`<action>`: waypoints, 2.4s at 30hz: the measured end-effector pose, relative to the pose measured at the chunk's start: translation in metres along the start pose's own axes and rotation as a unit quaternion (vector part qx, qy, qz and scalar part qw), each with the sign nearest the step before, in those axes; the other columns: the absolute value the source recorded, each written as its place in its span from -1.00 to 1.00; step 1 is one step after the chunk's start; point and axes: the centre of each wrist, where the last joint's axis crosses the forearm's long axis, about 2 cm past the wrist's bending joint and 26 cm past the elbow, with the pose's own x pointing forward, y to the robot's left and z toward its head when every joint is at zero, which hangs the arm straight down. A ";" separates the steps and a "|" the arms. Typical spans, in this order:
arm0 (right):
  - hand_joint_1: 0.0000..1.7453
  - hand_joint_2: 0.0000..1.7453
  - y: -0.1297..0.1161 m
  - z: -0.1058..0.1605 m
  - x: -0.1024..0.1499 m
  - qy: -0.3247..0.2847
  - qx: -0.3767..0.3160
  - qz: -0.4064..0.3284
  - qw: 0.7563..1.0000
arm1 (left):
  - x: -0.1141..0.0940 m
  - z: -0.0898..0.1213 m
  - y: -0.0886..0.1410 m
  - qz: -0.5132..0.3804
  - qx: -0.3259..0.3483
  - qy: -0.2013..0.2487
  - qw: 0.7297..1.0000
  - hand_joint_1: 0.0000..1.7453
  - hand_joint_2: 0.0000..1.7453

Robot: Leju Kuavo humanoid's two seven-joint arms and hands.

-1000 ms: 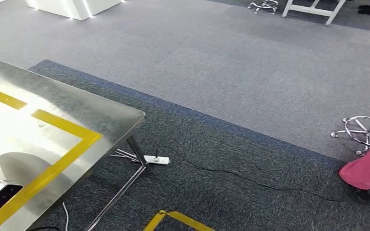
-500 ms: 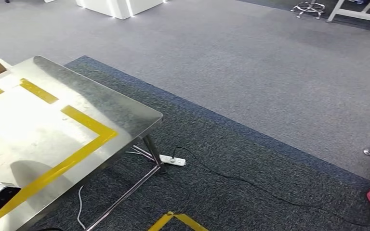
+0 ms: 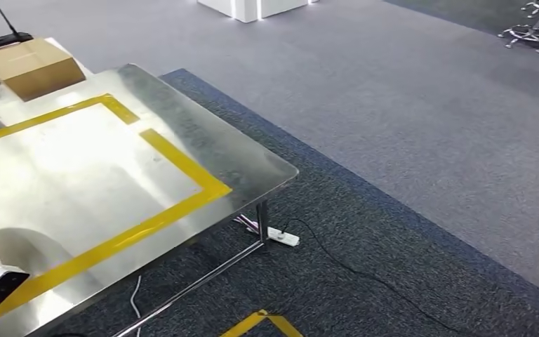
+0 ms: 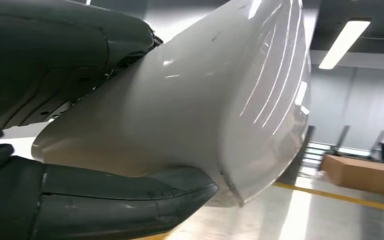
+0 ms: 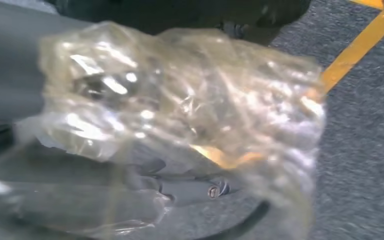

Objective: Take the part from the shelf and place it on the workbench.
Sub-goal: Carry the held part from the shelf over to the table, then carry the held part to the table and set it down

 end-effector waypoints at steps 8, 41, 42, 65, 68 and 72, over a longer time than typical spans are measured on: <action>-1.00 -1.00 -0.001 0.000 -0.001 0.002 0.000 -0.001 1.000 | 0.001 -0.001 0.000 0.001 0.001 -0.002 1.000 1.00 1.00; -1.00 -1.00 -0.001 -0.001 0.000 -0.002 0.002 0.000 1.000 | 0.000 -0.007 0.002 -0.002 0.011 -0.012 1.000 1.00 1.00; -1.00 -1.00 -0.001 -0.001 0.000 -0.002 0.002 0.000 1.000 | 0.000 -0.007 0.002 -0.003 0.011 -0.012 1.000 1.00 1.00; -1.00 -1.00 0.000 -0.001 0.000 -0.005 0.005 -0.002 1.000 | -0.002 -0.010 0.002 -0.011 0.013 -0.022 1.000 1.00 1.00; -1.00 -1.00 0.000 -0.002 0.000 -0.009 0.009 0.000 1.000 | -0.001 -0.011 0.002 -0.017 0.009 -0.032 0.999 1.00 1.00; -1.00 -1.00 0.004 -0.004 0.003 -0.018 0.012 0.002 1.000 | 0.003 -0.016 -0.001 -0.024 -0.003 -0.065 0.998 1.00 1.00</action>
